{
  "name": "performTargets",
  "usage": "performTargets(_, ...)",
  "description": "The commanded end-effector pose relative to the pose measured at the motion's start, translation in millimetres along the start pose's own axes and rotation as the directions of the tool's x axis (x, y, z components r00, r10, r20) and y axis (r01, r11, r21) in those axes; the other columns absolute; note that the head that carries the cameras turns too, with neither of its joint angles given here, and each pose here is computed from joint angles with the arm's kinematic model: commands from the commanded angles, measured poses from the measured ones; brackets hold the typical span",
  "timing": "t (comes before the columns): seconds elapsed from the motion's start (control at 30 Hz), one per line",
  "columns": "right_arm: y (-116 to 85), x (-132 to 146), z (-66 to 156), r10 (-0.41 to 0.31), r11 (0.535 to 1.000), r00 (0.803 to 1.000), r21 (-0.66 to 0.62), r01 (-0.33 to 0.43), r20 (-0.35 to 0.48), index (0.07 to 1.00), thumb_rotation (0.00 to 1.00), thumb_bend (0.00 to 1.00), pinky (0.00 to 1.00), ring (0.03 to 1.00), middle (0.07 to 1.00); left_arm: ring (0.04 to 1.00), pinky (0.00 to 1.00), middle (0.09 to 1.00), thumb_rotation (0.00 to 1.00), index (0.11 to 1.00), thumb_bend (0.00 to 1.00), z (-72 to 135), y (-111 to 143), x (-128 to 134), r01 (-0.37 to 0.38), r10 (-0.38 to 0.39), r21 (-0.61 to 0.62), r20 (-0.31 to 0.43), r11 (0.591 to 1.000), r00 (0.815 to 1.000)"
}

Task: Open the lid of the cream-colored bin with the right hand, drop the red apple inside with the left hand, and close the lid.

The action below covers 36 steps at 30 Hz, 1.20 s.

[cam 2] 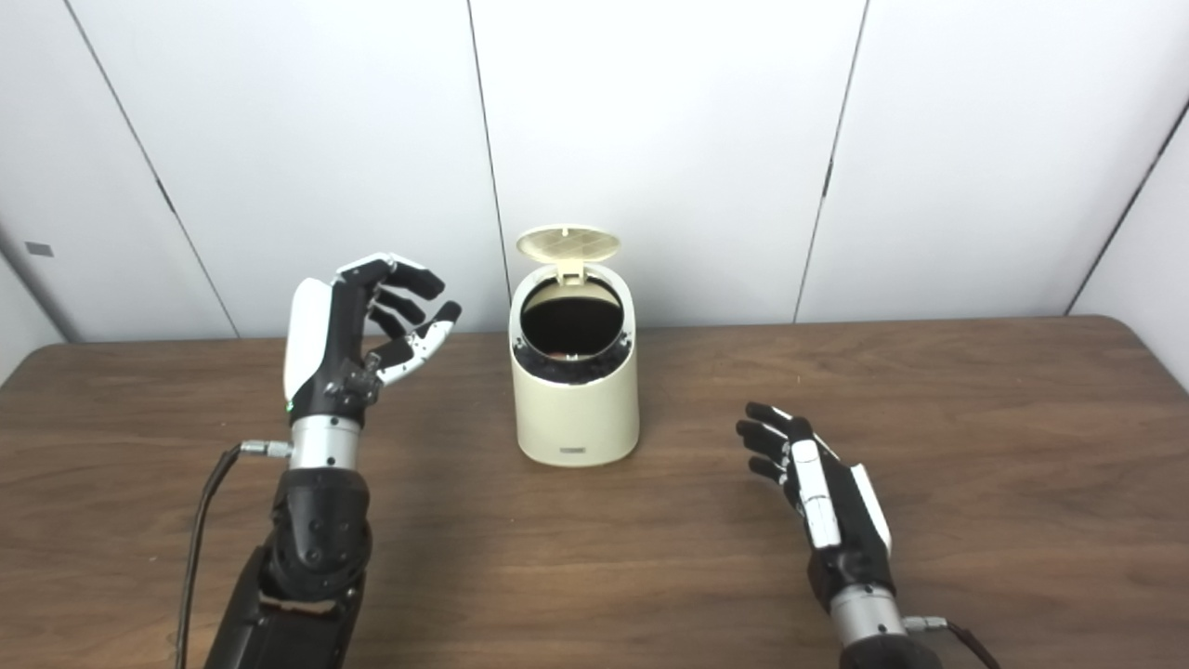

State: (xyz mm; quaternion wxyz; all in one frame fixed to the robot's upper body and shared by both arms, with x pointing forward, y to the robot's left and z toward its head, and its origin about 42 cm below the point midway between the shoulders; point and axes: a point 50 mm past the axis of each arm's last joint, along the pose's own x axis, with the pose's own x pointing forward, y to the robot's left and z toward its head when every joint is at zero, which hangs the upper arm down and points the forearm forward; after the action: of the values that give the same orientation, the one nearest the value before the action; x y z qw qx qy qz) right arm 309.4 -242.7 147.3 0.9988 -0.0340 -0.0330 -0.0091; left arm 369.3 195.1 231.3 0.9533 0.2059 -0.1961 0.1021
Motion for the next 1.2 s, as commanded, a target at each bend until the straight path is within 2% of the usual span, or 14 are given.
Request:
performTargets(0.0, 0.3, 18.8, 28.5, 0.034, 0.999, 0.989, -0.047, -0.028, 0.145, 0.829, 0.99, 0.54, 0.83, 0.880, 0.852, 0.458, 0.38, 0.499, 0.00, 0.519, 0.50, 7.3, 9.6, -4.6, -0.001, 0.001, -0.071, 0.001, 0.997, 1.000)
performTargets(0.1, 0.2, 29.2, 37.5, 0.049, 0.995, 0.982, -0.092, -0.033, 0.182, 0.849, 1.00, 0.52, 0.88, 0.909, 0.883, 0.552, 0.47, 0.481, 0.00, 0.527, 0.51, -0.3, 18.0, -19.9, 0.024, -0.029, -0.102, -0.050, 0.994, 0.998)
performTargets(0.13, 0.5, 32.9, 41.3, 0.055, 0.993, 0.980, -0.109, -0.034, 0.192, 0.849, 1.00, 0.52, 0.89, 0.915, 0.890, 0.589, 0.50, 0.583, 0.04, 0.510, 0.51, -3.4, 20.4, -24.8, 0.033, -0.042, -0.111, -0.073, 0.993, 0.996)
performTargets(0.2, 2.1, 40.9, 51.5, 0.068, 0.988, 0.974, -0.154, -0.035, 0.217, 0.854, 1.00, 0.52, 0.90, 0.928, 0.907, 0.684, 0.60, 0.713, 0.29, 0.708, 0.56, -10.9, 24.6, -35.7, 0.050, -0.068, -0.150, -0.120, 0.987, 0.990)
performTargets(0.27, 5.0, 51.2, 61.9, 0.077, 0.982, 0.966, -0.188, -0.030, 0.248, 0.852, 0.99, 0.51, 0.90, 0.918, 0.906, 0.767, 0.71, 0.809, 0.48, 0.823, 0.58, -20.3, 27.7, -47.3, 0.077, -0.108, -0.205, -0.142, 0.976, 0.984)
performTargets(0.33, 8.7, 61.4, 71.3, 0.081, 0.976, 0.961, -0.217, -0.023, 0.264, 0.848, 0.97, 0.52, 0.88, 0.911, 0.905, 0.853, 0.81, 0.895, 0.65, 0.912, 0.59, -27.3, 30.2, -57.1, 0.117, -0.160, -0.251, -0.157, 0.961, 0.975)
performTargets(0.47, 16.8, 79.3, 93.4, 0.095, 0.961, 0.953, -0.276, -0.013, 0.288, 0.859, 0.96, 0.56, 0.86, 0.917, 0.937, 0.947, 0.95, 0.974, 0.86, 0.981, 0.61, -38.6, 31.7, -75.2, 0.155, -0.212, -0.268, -0.195, 0.951, 0.958)
performTargets(0.6, 24.0, 98.7, 112.1, 0.098, 0.946, 0.940, -0.324, 0.014, 0.326, 0.865, 0.97, 0.57, 0.88, 0.960, 0.993, 0.988, 1.00, 0.998, 0.92, 0.996, 0.59, -50.3, 30.3, -89.7, 0.152, -0.228, -0.306, -0.230, 0.940, 0.946)
performTargets(0.67, 26.9, 108.1, 119.7, 0.102, 0.936, 0.935, -0.351, 0.025, 0.339, 0.863, 1.00, 0.57, 0.89, 0.942, 0.947, 0.993, 1.00, 1.000, 0.92, 0.998, 0.58, -54.9, 29.0, -94.6, 0.150, -0.233, -0.316, -0.244, 0.937, 0.942)
performTargets(0.83, 37.2, 131.3, 141.4, 0.158, 0.919, 0.911, -0.394, 0.005, 0.381, 0.861, 0.99, 0.54, 0.75, 0.829, 0.873, 0.997, 1.00, 1.000, 0.89, 0.999, 0.58, -64.7, 26.9, -103.6, 0.141, -0.240, -0.335, -0.277, 0.932, 0.930)
performTargets(0.93, 46.1, 142.3, 153.8, 0.171, 0.903, 0.910, -0.430, 0.008, 0.377, 0.851, 0.94, 0.52, 0.72, 0.835, 0.883, 0.999, 1.00, 1.000, 0.89, 1.000, 0.58, -69.6, 26.7, -108.2, 0.144, -0.248, -0.345, -0.282, 0.928, 0.927)
performTargets(0.97, 48.6, 145.2, 157.2, 0.174, 0.889, 0.912, -0.458, 0.018, 0.372, 0.844, 0.91, 0.52, 0.73, 0.846, 0.889, 0.998, 1.00, 1.000, 0.89, 1.000, 0.58, -70.4, 26.6, -109.6, 0.144, -0.249, -0.347, -0.283, 0.927, 0.926)
performTargets(1.1, 54.5, 153.5, 167.4, 0.204, 0.815, 0.914, -0.578, 0.039, 0.350, 0.853, 0.97, 0.51, 0.77, 0.869, 0.890, 0.999, 1.00, 1.000, 0.89, 1.000, 0.58, -73.1, 24.2, -114.3, 0.137, -0.252, -0.366, -0.291, 0.921, 0.923)
performTargets(1.17, 56.1, 157.4, 170.7, 0.226, 0.787, 0.911, -0.616, 0.038, 0.345, 0.855, 0.96, 0.49, 0.79, 0.884, 0.893, 1.000, 1.00, 1.000, 0.89, 1.000, 0.58, -73.7, 22.9, -115.2, 0.138, -0.256, -0.372, -0.289, 0.918, 0.923)
